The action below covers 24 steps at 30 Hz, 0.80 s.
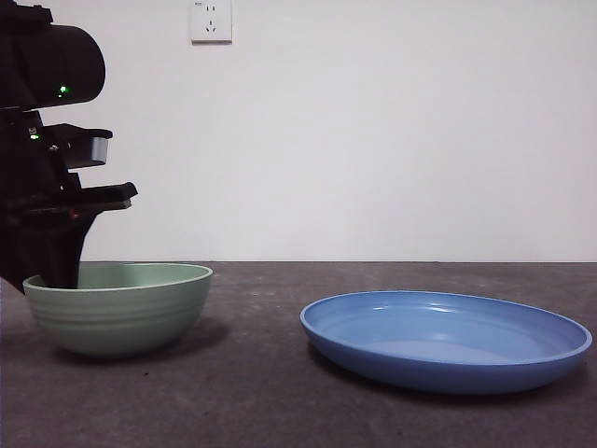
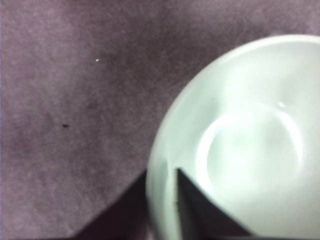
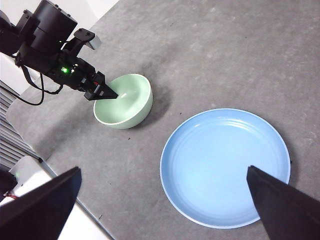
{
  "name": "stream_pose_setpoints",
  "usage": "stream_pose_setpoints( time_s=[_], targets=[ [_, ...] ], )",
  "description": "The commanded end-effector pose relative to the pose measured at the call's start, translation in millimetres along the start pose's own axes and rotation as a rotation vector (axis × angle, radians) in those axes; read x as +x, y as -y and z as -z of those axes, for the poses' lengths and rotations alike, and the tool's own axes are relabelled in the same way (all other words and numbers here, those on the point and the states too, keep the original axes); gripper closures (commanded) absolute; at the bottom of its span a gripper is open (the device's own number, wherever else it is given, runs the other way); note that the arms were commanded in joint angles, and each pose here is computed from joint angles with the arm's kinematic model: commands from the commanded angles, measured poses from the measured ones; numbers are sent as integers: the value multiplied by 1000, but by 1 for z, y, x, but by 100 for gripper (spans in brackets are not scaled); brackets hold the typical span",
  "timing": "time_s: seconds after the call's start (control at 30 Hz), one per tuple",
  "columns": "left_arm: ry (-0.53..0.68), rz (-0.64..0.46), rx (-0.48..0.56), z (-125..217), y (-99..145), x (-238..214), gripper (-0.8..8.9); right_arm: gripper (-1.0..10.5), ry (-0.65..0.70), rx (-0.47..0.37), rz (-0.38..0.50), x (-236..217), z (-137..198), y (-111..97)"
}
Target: Place the green bowl on the blue plate
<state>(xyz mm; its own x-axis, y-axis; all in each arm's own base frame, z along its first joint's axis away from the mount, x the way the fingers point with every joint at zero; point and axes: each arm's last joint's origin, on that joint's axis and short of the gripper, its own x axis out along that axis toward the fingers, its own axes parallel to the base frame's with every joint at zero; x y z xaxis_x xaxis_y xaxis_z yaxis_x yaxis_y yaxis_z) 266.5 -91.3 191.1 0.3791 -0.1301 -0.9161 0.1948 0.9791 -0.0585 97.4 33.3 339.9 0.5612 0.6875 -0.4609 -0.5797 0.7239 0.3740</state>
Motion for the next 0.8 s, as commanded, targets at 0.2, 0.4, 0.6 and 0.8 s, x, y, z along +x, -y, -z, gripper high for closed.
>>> stream_pose_setpoints(
  time_s=[0.2, 0.4, 0.6, 0.8],
  targets=[
    [21, 1, 8, -11, 2, -3, 799, 304, 18, -13, -5, -3, -5, -3],
    [14, 14, -1, -29, 13, -29, 799, 304, 18, -13, -5, -3, -5, -3],
    [88, 75, 57, -52, 47, -62, 799, 304, 18, -13, -5, -3, -5, -3],
    [93, 235, 120, -75, 96, -69, 799, 304, 19, -13, -4, -3, -5, -3]
  ],
)
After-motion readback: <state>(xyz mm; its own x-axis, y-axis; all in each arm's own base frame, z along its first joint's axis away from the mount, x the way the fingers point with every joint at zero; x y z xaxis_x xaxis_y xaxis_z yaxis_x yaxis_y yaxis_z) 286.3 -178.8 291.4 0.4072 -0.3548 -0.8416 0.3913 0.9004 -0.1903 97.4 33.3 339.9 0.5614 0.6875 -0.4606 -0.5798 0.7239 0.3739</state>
